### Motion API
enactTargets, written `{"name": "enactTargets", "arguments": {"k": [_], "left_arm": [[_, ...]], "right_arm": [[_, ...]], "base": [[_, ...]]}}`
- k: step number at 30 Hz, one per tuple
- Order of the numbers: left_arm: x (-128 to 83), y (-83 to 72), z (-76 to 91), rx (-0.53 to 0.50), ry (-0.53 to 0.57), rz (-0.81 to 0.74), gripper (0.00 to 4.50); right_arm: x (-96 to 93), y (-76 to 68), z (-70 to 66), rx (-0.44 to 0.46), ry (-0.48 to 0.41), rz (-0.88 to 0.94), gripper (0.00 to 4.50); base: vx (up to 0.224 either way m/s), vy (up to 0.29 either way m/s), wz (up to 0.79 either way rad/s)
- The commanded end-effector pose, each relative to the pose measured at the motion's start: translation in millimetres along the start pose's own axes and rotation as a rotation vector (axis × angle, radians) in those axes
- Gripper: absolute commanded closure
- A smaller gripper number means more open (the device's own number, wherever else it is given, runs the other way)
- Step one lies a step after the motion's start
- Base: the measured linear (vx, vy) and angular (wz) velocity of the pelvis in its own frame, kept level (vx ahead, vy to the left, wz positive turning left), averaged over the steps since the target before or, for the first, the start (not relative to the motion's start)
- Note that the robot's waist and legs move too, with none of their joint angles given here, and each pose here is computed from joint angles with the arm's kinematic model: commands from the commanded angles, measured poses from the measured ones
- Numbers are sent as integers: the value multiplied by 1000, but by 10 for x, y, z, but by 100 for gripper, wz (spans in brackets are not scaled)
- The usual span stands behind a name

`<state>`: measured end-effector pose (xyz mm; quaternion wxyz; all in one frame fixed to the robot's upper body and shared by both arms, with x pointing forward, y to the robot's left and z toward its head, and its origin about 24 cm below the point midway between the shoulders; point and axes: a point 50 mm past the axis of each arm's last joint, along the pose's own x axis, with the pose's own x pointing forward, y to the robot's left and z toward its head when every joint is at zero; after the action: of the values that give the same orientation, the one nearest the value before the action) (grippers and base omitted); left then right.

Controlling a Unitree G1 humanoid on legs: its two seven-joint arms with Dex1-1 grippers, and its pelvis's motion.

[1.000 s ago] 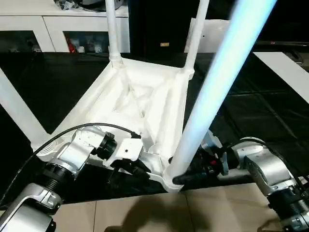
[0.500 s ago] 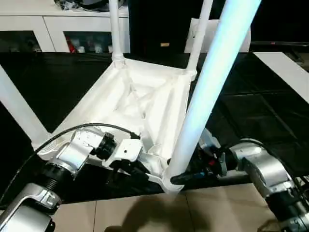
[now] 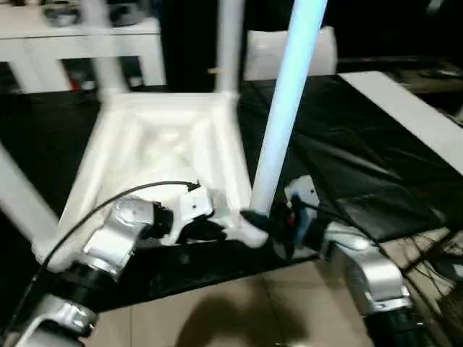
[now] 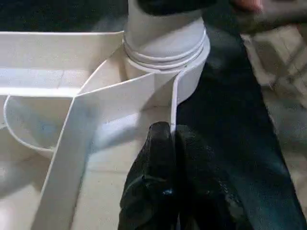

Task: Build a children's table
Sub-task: Rotate leg to tighten

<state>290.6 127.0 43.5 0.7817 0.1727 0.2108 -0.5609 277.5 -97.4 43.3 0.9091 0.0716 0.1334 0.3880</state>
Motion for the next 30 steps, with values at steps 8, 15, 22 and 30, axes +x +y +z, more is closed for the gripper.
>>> {"name": "enactTargets", "arguments": {"k": [8, 15, 22, 30], "left_arm": [[433, -117, 453, -37, -131, 110, 450], [388, -67, 448, -5, -98, 127, 450], [265, -34, 335, 42, -67, 69, 450], [-24, -16, 116, 185, 16, -150, 450]], "right_arm": [[622, 432, -8, 138, 5, -123, 208], [581, 385, 64, 152, -67, -167, 125], [342, 258, 107, 44, -113, -84, 76], [-244, -90, 126, -176, -49, 139, 6]], "base": [[0, 0, 0], [0, 0, 0], [0, 0, 0], [0, 0, 0]]}}
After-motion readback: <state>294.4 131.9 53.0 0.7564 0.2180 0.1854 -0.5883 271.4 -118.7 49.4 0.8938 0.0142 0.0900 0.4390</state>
